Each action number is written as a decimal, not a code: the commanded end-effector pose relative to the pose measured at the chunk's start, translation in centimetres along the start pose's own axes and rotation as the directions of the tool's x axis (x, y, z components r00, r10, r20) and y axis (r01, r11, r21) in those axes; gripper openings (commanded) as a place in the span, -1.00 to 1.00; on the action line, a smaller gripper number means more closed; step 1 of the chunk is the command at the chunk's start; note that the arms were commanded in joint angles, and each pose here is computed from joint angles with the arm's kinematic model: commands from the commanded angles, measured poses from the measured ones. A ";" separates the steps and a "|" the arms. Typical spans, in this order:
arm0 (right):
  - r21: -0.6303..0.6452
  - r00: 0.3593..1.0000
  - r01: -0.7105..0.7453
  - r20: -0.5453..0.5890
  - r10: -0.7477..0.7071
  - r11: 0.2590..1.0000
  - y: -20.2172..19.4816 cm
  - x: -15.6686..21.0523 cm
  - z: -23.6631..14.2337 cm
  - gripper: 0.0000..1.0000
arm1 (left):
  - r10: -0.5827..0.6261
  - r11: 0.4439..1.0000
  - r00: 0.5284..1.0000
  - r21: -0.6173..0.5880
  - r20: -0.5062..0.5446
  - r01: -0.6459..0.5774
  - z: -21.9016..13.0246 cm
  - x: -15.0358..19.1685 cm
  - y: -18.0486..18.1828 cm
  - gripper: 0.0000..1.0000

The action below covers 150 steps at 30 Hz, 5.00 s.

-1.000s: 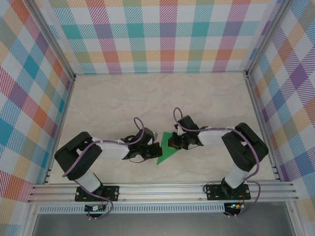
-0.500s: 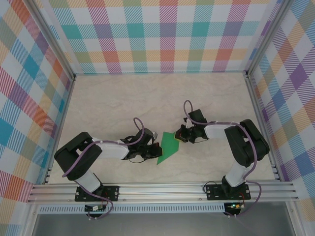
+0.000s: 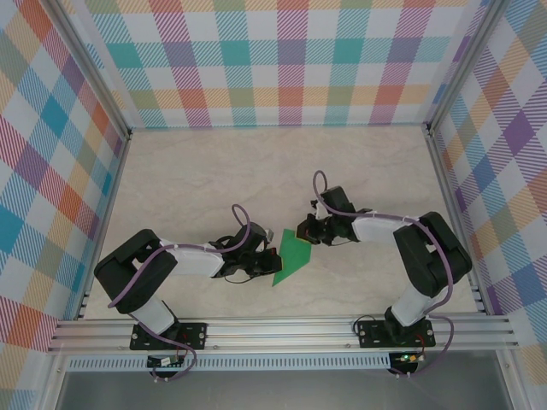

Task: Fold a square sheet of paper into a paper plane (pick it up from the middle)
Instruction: Fourth fold the wing at the center of the table.

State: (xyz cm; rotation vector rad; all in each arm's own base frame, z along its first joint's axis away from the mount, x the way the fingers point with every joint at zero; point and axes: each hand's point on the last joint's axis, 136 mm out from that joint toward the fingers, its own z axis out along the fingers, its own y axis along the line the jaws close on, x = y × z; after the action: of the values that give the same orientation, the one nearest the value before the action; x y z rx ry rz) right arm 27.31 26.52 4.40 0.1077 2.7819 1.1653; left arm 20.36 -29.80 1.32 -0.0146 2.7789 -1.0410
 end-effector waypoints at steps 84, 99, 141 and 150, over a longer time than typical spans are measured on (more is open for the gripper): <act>0.233 0.988 -0.035 -0.139 0.069 0.972 -7.5 4.8 3.1 -0.94 | -0.084 0.996 0.996 0.008 -0.028 0.084 -5.3 -0.2 -3.2 -0.76; 0.206 0.985 -0.048 -0.150 0.080 0.977 -7.2 4.8 3.5 -0.94 | -0.086 0.995 0.995 -0.051 -0.059 0.083 1.3 -2.7 -2.3 -0.77; 0.079 0.995 0.044 -0.088 -0.037 0.996 0.8 1.3 -0.2 -0.75 | -0.009 0.992 1.000 -0.124 0.005 0.010 -5.7 -0.6 -0.7 -0.59; 0.206 0.999 0.009 0.038 -0.017 0.978 -1.3 2.2 -4.1 -0.35 | 0.033 0.984 0.999 -0.173 0.013 -0.030 -4.6 -2.4 -1.1 -0.60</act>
State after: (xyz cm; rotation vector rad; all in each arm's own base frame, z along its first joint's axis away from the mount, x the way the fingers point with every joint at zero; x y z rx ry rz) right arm 26.00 25.25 7.40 0.0545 2.7989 0.9991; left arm 20.50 -27.44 5.38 -0.0230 2.8607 -0.8280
